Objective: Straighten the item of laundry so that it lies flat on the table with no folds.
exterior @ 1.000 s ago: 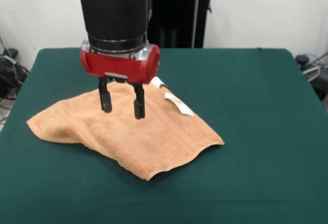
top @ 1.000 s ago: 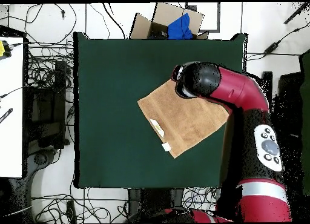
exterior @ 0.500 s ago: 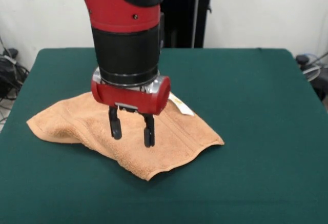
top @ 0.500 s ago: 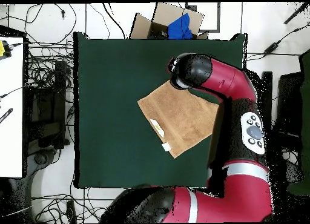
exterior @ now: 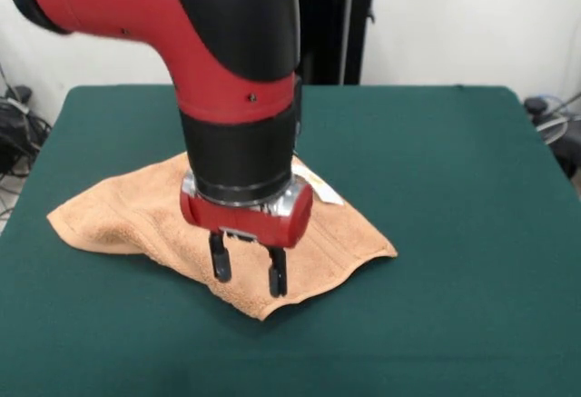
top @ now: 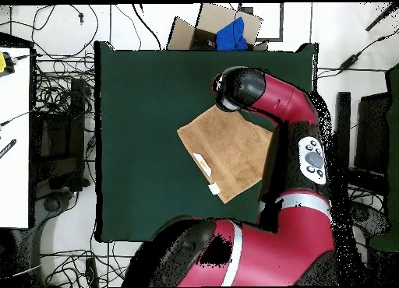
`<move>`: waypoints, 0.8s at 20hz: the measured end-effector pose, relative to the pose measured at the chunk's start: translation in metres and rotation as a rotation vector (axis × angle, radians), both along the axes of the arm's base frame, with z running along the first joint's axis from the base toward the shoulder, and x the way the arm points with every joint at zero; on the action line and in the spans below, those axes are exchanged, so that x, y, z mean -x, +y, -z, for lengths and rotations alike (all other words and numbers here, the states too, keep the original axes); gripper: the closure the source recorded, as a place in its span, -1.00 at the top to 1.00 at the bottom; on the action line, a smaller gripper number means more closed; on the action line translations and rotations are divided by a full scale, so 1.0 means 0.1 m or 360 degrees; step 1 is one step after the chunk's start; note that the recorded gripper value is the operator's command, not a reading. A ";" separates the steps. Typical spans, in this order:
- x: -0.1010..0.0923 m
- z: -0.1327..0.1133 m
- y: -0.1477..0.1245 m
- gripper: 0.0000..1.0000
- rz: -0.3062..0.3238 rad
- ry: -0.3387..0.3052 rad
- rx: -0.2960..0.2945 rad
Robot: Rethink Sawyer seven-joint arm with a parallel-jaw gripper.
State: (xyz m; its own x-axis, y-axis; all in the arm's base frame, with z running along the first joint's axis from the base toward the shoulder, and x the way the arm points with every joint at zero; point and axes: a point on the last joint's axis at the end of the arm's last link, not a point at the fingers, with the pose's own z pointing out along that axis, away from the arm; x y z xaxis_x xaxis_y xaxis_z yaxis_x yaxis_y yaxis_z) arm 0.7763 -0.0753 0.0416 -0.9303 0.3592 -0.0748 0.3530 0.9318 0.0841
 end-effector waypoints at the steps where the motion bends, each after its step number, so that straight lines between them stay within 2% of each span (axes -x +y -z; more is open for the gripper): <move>1: -0.03 0.08 0.01 1.00 0.0007 0.0001 -0.0011; 3: -0.04 0.11 0.02 1.00 0.0010 0.0001 -0.0015; 9: -0.09 0.42 0.01 1.00 0.0019 0.0011 -0.0028; 16: -0.09 0.62 0.02 1.00 0.0019 0.0027 -0.0034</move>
State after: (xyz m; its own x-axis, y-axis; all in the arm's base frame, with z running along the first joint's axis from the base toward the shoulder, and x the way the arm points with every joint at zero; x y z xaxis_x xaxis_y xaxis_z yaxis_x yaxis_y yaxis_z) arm 0.7852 -0.0732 -0.0202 -0.9270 0.3715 -0.0511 0.3656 0.9257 0.0975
